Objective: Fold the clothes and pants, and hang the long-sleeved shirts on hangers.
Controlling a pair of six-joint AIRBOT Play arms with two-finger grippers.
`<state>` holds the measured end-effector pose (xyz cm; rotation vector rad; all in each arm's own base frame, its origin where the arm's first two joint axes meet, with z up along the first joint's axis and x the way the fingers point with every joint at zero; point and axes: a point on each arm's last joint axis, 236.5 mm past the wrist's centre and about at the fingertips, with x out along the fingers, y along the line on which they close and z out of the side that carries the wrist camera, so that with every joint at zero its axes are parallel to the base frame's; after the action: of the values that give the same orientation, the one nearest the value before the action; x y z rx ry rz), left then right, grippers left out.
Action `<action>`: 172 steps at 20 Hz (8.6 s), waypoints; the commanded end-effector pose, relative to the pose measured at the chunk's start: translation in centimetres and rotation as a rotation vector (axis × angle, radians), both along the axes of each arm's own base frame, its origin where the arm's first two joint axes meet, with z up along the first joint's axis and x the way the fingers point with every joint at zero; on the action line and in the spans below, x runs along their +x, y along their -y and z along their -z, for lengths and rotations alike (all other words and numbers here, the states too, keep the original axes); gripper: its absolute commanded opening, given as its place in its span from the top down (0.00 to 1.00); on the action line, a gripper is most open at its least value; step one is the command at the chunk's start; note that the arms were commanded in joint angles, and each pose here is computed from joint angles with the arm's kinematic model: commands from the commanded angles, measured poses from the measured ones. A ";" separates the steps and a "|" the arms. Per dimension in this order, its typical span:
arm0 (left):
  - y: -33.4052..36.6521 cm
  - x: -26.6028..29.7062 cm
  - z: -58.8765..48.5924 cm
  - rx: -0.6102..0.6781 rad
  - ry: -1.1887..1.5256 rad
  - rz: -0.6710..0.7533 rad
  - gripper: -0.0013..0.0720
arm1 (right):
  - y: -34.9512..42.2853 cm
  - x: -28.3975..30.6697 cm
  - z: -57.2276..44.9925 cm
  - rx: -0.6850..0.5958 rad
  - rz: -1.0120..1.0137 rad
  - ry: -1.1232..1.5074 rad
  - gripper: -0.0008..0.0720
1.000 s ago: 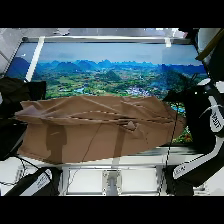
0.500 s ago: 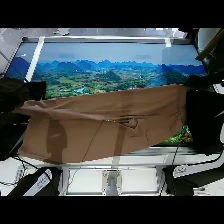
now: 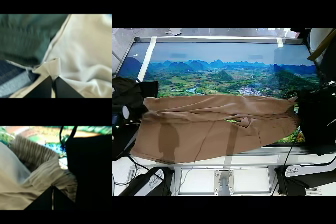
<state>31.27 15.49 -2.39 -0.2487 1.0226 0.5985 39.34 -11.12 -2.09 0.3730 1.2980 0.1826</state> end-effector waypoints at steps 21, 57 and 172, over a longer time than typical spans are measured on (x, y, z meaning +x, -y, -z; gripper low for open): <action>-2.9 10.3 2.8 -0.343 -0.131 0.004 0.17 | -1.4 4.3 -4.9 0.005 0.002 0.148 0.55; -4.8 20.5 -8.1 -0.177 0.257 0.149 0.97 | -0.3 8.8 6.7 0.156 0.246 0.049 0.23; -5.7 -11.4 1.8 -0.575 0.169 -0.359 0.97 | -0.4 -12.6 -4.4 0.154 0.294 -0.096 0.33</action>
<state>17.51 20.57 -6.58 -0.9939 1.0821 0.6288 28.04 -11.72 5.83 0.5723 1.3658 0.0367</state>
